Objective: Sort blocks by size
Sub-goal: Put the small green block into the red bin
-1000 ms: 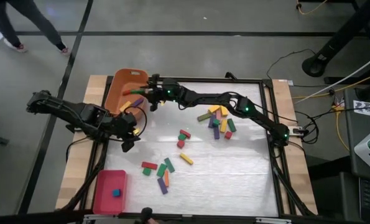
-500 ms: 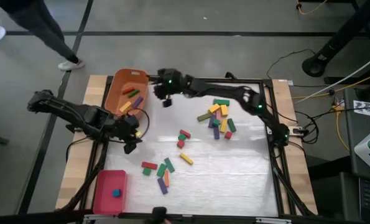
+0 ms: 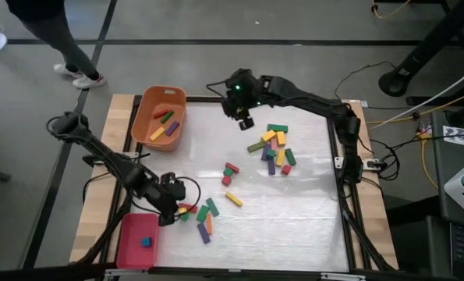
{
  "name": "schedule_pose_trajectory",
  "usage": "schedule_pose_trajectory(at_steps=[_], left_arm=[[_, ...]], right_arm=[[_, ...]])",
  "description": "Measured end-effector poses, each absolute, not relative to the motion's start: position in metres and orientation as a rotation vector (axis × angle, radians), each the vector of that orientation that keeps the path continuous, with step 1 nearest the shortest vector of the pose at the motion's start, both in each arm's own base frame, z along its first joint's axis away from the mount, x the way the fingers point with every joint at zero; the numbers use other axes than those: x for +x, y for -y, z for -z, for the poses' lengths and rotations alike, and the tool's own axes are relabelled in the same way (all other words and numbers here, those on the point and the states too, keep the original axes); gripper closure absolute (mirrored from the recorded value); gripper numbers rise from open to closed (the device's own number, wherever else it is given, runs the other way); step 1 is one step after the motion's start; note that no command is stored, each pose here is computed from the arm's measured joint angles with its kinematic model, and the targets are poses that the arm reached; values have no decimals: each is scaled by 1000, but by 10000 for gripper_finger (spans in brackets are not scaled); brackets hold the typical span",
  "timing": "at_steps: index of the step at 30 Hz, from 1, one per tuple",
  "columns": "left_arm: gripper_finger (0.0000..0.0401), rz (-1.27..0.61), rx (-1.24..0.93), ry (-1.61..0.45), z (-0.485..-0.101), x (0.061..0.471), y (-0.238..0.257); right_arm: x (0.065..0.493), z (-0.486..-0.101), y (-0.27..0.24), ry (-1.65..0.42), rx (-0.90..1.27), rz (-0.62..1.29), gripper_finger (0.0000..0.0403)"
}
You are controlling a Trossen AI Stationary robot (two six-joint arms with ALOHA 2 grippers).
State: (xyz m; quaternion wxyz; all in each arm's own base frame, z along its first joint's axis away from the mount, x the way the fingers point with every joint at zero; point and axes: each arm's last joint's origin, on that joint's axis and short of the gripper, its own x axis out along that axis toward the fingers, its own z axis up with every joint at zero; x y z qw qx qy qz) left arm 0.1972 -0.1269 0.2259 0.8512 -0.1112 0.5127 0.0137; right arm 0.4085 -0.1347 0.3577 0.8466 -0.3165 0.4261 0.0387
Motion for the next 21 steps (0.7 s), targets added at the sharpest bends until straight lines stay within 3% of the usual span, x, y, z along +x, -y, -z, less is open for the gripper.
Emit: schedule_pose_trajectory(at_steps=[12, 21], left_arm=[[235, 180, 56, -1158, -186, 211, 159], [235, 150, 128, -1183, -172, 216, 160]], right_arm=[[395, -352, 61, -1102, -591, -295, 212], [393, -350, 22, -1198, -710, -249, 212]])
